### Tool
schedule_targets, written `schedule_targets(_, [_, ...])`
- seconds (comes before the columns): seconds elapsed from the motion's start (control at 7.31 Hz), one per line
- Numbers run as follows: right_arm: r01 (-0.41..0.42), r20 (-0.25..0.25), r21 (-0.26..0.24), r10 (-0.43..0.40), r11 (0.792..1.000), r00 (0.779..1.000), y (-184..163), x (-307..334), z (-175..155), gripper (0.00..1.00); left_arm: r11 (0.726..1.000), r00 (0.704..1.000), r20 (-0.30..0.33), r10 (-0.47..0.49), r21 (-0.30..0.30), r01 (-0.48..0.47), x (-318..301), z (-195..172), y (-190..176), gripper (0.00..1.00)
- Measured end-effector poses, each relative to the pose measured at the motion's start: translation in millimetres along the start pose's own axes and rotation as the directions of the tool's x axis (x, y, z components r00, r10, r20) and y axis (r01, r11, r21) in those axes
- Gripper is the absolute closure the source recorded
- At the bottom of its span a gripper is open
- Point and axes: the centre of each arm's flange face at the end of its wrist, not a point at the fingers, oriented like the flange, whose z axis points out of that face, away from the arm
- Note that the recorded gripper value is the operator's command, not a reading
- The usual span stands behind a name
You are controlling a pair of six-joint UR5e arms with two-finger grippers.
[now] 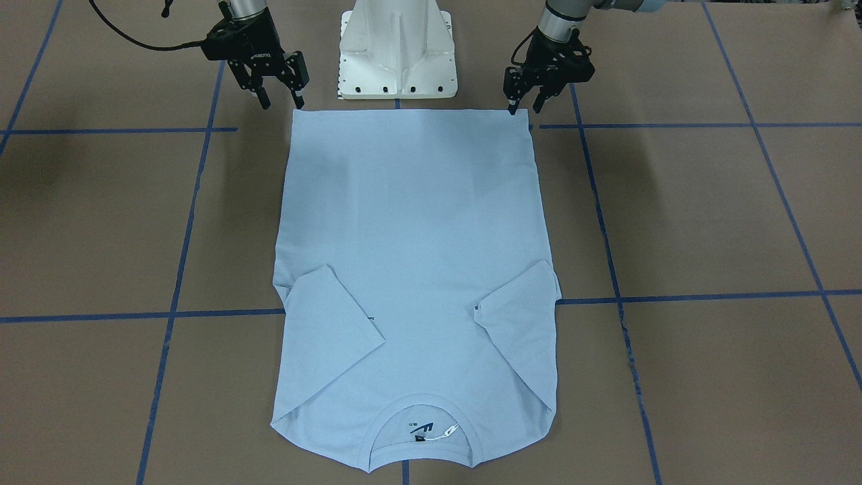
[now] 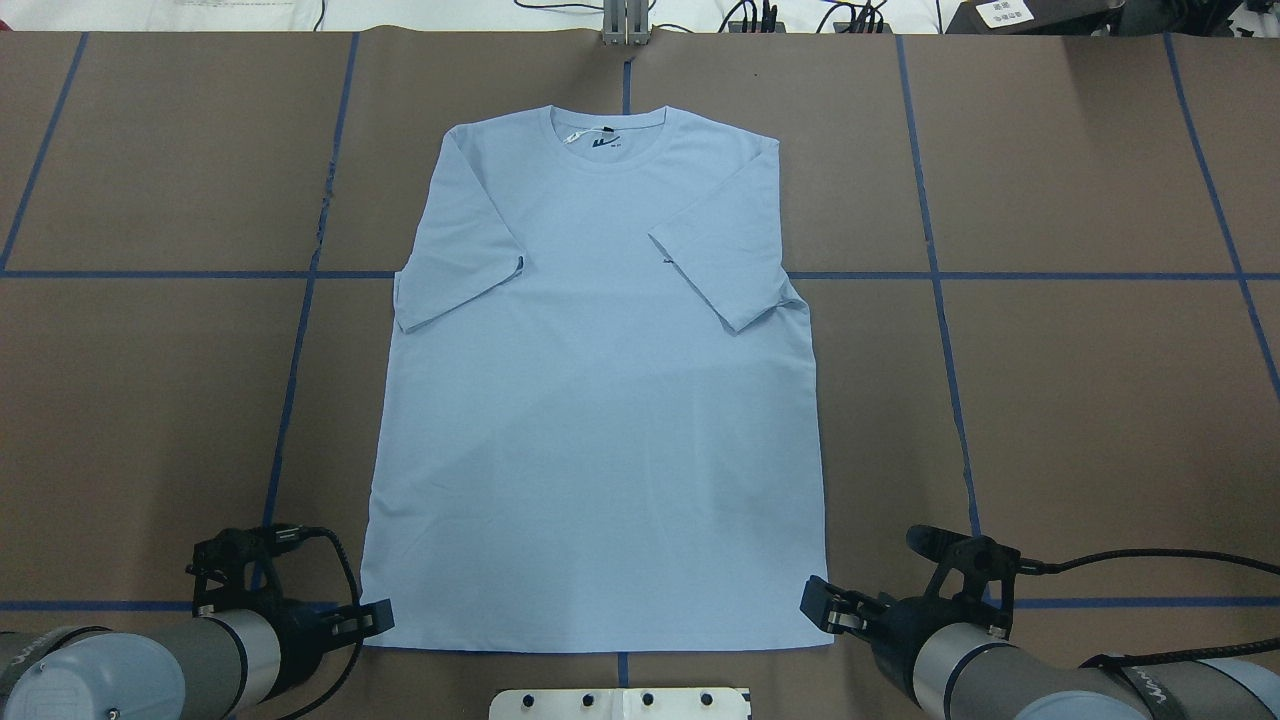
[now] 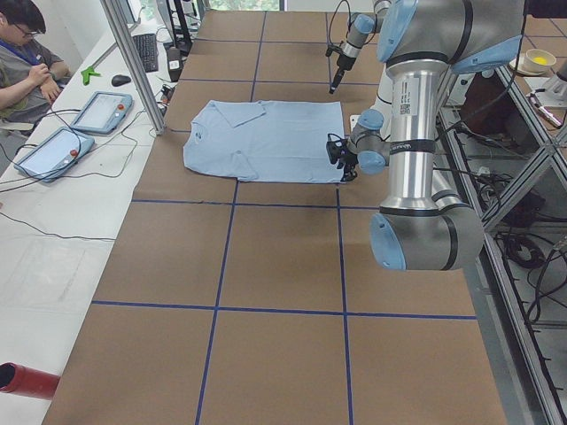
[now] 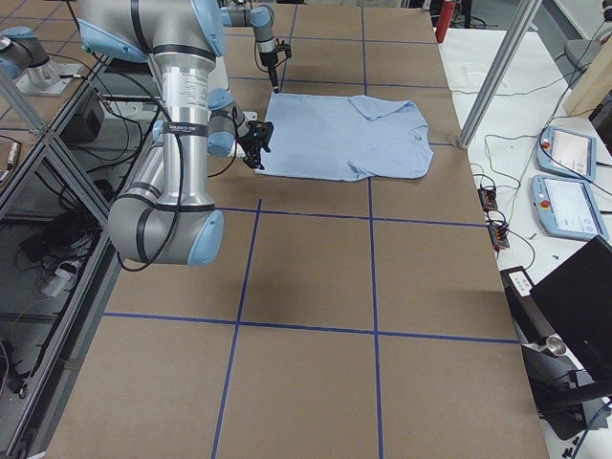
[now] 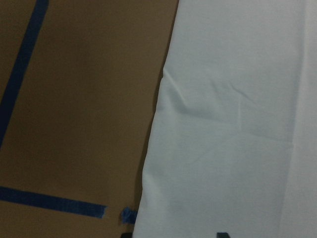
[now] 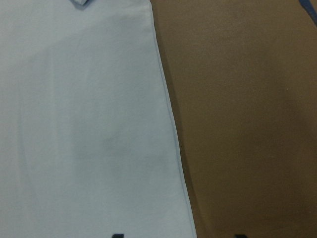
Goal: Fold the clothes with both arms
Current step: 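Grasp the hem corners nearest the robot with both grippers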
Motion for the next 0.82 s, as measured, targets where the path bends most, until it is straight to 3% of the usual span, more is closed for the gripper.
schedule_targets(0.27, [0.004, 0.0, 0.006, -0.004, 1.0, 1.0, 1.5, -0.3, 1.3, 0.19, 1.0, 1.0, 0.009, 0.005, 0.0, -0.005, -2.1, 3.7, 2.1, 0.45])
schedule_targets(0.82, [0.009, 0.007, 0.012, -0.009, 1.0, 1.0, 6.3, -1.6, 0.9, 0.19, 1.0, 1.0, 0.029, 0.011, -0.001, -0.011, -5.7, 12.7, 5.4, 0.49])
